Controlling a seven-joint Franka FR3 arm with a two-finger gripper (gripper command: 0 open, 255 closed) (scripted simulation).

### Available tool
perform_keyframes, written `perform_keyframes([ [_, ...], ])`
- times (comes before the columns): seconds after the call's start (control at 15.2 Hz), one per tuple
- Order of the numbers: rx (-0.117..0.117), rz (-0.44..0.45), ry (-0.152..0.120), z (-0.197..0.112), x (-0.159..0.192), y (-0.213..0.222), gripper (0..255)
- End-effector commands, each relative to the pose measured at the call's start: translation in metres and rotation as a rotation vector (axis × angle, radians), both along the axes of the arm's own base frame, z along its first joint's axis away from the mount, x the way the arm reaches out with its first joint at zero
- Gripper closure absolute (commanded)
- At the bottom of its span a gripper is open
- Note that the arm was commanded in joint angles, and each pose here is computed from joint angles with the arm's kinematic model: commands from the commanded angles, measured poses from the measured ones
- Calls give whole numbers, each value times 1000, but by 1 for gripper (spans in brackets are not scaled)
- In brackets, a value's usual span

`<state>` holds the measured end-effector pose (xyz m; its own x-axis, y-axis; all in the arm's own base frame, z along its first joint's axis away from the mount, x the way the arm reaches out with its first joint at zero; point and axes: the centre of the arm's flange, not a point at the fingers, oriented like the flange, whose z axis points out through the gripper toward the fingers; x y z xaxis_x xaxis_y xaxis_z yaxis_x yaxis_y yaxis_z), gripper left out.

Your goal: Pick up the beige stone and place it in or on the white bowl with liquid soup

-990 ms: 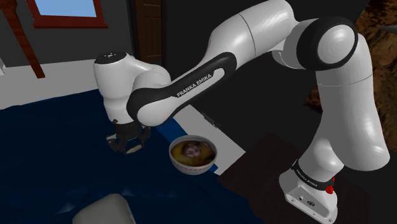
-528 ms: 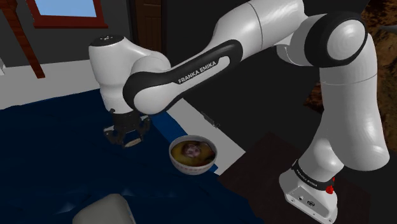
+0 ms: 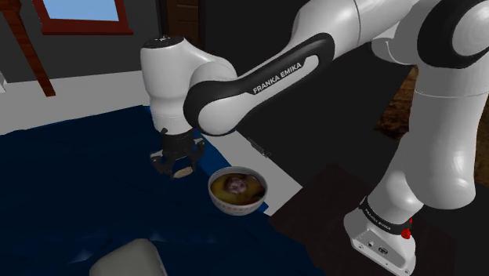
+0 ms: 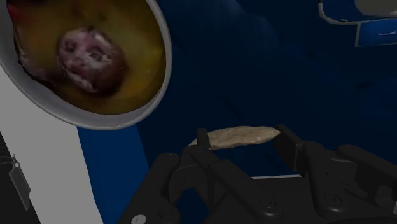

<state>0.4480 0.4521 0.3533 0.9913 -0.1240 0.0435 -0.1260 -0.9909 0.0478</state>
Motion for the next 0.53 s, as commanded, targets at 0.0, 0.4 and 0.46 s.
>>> perform_keyframes([
  [0.0, -1, 0, 0, 0, -15, -20, 255],
  [0.4, -1, 0, 0, 2, -66, -81, 255],
  [0.46, -1, 0, 0, 2, -74, -91, 255],
])
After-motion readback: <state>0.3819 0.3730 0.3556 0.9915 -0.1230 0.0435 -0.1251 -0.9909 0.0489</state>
